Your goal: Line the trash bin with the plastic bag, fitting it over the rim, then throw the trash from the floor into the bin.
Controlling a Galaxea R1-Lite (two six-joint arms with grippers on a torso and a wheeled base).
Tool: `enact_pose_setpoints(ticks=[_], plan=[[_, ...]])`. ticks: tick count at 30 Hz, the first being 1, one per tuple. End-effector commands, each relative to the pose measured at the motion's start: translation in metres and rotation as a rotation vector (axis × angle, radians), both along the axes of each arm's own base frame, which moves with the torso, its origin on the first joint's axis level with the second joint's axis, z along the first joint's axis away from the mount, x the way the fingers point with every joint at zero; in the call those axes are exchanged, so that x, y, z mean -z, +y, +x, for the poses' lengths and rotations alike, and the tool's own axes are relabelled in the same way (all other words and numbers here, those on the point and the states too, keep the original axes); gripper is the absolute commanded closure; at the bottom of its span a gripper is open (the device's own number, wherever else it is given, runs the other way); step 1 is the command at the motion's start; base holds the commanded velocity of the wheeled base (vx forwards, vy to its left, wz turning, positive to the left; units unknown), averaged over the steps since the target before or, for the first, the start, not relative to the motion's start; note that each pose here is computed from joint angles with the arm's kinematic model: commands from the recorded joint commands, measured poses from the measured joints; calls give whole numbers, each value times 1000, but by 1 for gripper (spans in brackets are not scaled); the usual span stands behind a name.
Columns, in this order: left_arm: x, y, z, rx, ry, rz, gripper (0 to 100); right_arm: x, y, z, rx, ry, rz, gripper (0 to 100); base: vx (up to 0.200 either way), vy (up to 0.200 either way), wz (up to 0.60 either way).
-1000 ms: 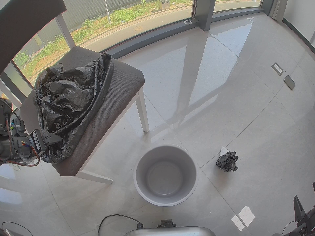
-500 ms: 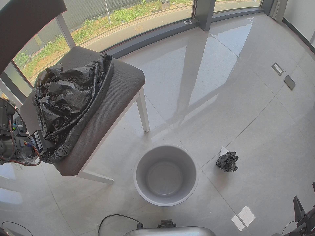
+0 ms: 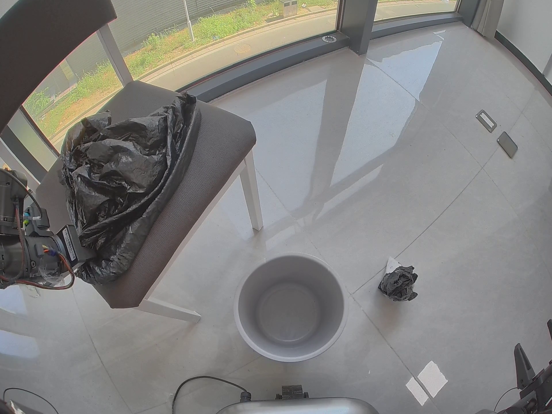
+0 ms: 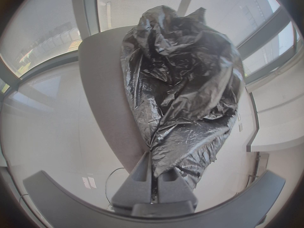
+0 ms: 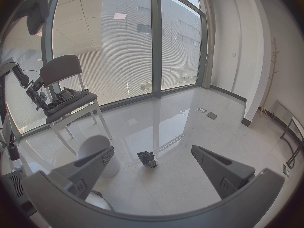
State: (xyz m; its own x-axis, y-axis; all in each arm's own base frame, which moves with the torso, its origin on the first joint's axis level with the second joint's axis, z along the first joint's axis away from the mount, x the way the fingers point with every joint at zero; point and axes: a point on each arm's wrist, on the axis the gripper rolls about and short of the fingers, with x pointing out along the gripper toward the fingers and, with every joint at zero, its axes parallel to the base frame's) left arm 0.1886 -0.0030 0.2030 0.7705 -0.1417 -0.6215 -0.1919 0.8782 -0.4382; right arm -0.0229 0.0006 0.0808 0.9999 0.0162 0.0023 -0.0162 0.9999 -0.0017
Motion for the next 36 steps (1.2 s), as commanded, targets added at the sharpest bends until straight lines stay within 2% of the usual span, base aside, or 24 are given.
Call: enact_pose_setpoints(ticks=[1,5,7,8,11,14,15,16,18,19,21,25,27,29,31,32,35,36], plan=[[-23,-7,-15,56,-99,25,100,5,0,0,-4,4,0,0,0,0,0],[-34,-11,-27,124,-133,82,100,5,0,0,-11,2,-15,0,0,0,0],[-42,-15,-38,204,-148,148,100,4,1,0,-60,-5,-84,0,0,0,0],[-45,-17,-42,241,-160,173,100,4,2,0,-66,-5,-95,0,0,0,0],[-52,-23,-49,329,-194,233,100,5,2,0,-66,-4,-93,0,0,0,0],[-59,-25,-54,411,-184,318,100,4,2,0,-69,-5,-92,0,0,0,0],[-59,-25,-54,411,-184,318,100,4,2,0,-69,-5,-92,0,0,0,0],[-63,-26,-58,467,-200,396,100,4,2,0,-68,-5,-84,0,0,0,0],[-66,-27,-59,507,-230,466,100,4,1,0,-65,-5,-78,0,0,0,0],[-66,-27,-59,511,-231,471,100,4,1,0,-63,-6,-78,0,0,0,0],[-76,-28,-59,559,-286,557,100,4,2,0,-65,-7,-100,0,0,0,0],[-84,-35,-59,636,-334,624,100,4,1,0,-59,-5,-90,0,0,0,0],[-85,-35,-60,636,-339,638,100,4,1,0,-53,-4,-77,0,0,0,0],[-87,-38,-62,635,-353,674,100,-32,1,-1,-51,-35,-15,0,0,0,0],[-90,-39,-64,635,-369,692,100,-93,1,11,-55,-16,81,0,0,0,0],[-92,-41,-65,639,-377,694,100,-112,1,18,-60,-8,110,0,0,0,0],[-94,-47,-68,679,-403,693,100,-112,2,24,-102,40,107,0,0,0,0],[-100,-55,-71,709,-438,699,100,-102,3,25,-162,100,97,0,0,0,0]])
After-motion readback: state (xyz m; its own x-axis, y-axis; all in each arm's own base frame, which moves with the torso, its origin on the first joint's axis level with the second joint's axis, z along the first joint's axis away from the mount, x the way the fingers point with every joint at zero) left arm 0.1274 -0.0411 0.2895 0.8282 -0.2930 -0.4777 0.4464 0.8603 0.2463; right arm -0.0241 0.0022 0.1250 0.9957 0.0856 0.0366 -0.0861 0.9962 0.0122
